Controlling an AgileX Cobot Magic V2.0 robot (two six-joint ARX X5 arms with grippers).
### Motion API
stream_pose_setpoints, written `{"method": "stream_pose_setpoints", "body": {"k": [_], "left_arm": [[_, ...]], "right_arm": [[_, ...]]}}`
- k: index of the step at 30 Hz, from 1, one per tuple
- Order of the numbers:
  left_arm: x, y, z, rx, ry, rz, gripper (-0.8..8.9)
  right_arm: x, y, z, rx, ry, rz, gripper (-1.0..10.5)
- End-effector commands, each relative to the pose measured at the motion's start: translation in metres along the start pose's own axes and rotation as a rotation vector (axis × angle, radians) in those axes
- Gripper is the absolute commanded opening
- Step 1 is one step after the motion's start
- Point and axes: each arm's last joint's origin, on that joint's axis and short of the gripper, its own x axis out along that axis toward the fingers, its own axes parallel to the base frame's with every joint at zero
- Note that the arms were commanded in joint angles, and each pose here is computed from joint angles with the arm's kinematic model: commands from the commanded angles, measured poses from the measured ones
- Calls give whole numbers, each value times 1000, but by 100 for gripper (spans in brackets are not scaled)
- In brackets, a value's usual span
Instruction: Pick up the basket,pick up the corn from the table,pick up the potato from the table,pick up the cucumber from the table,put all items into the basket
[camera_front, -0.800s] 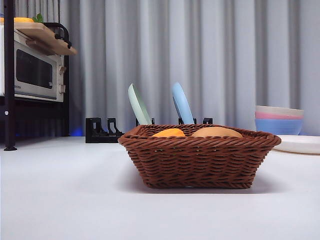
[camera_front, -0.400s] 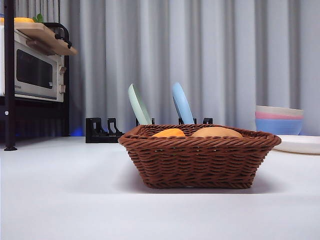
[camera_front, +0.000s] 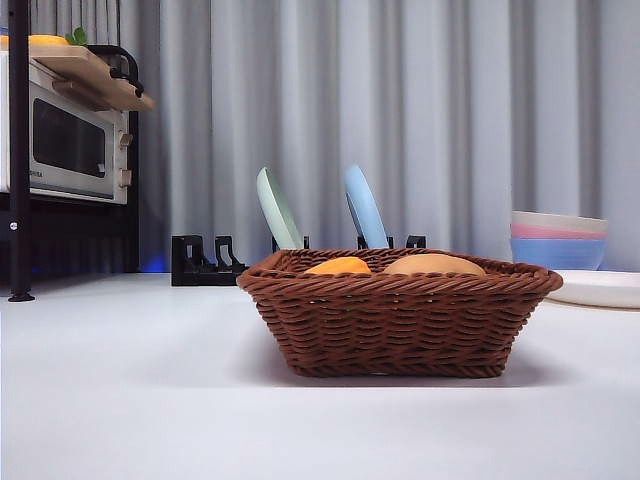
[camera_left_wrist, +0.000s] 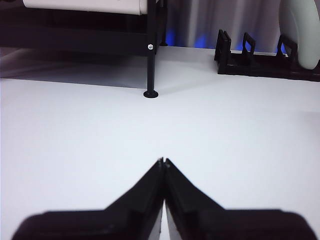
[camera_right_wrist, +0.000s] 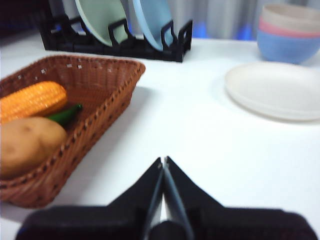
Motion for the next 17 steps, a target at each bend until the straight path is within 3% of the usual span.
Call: {"method": "stream_pose_setpoints", "body": {"k": [1, 6, 10, 17], "left_arm": [[2, 0, -4, -6, 11, 0, -3], [2, 0, -4, -6, 10, 0, -3], [2, 0, -4, -6, 10, 0, -3], [2, 0, -4, -6, 10, 0, -3]], "right_arm": [[2, 0, -5, -4, 3, -2, 2], [2, 0, -5, 5, 2, -4, 2], [2, 0, -5, 126, 1, -3, 1], [2, 0, -5, 126, 3, -5, 1]]}}
